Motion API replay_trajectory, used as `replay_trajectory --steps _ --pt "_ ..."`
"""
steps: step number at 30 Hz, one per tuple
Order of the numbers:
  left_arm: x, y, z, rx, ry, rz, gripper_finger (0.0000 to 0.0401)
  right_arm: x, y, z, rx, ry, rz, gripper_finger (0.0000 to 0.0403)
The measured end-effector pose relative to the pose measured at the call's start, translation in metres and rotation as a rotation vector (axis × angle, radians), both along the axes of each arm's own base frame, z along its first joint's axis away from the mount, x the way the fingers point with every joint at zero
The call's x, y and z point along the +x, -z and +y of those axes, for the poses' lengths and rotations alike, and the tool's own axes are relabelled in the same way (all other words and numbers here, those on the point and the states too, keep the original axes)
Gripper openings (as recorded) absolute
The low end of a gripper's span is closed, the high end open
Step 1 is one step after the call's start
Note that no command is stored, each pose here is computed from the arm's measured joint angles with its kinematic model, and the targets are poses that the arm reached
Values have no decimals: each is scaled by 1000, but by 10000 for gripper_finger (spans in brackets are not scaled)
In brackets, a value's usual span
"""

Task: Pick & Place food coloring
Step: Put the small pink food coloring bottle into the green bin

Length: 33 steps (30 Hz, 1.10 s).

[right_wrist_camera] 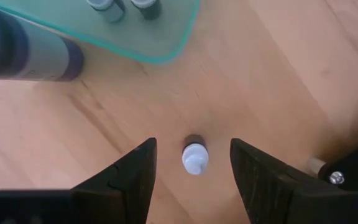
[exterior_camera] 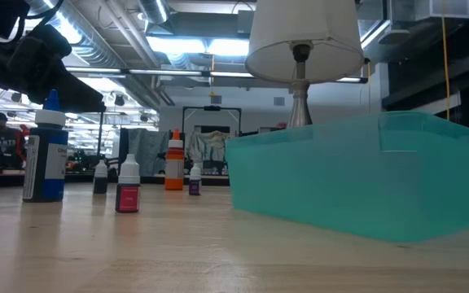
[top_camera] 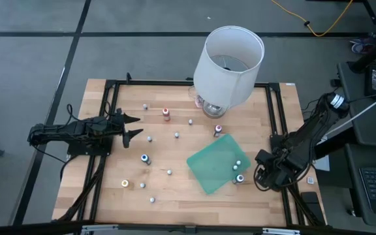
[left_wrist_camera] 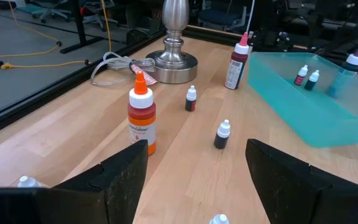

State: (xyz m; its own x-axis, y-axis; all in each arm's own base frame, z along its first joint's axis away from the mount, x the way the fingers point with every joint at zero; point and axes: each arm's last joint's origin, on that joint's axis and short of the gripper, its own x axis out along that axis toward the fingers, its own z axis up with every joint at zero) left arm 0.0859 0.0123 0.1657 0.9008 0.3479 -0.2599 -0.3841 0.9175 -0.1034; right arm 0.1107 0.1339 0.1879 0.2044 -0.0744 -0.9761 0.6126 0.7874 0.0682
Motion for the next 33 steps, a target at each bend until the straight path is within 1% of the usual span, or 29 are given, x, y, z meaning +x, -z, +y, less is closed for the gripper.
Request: replay_trajectory --steps 7,14,29,31,33 --pt "0 0 0 0 0 0 266 -1 8 6 -28 37 27 204" --pt "0 0 0 0 0 0 265 -1 16 10 -46 46 81 204" --pt "0 0 0 0 0 0 266 3 26 18 -36 60 105 204" --pt "0 0 0 0 0 0 265 3 26 18 -33 60 108 200" --pt "0 0 0 0 0 0 266 3 26 18 -29 60 113 188"
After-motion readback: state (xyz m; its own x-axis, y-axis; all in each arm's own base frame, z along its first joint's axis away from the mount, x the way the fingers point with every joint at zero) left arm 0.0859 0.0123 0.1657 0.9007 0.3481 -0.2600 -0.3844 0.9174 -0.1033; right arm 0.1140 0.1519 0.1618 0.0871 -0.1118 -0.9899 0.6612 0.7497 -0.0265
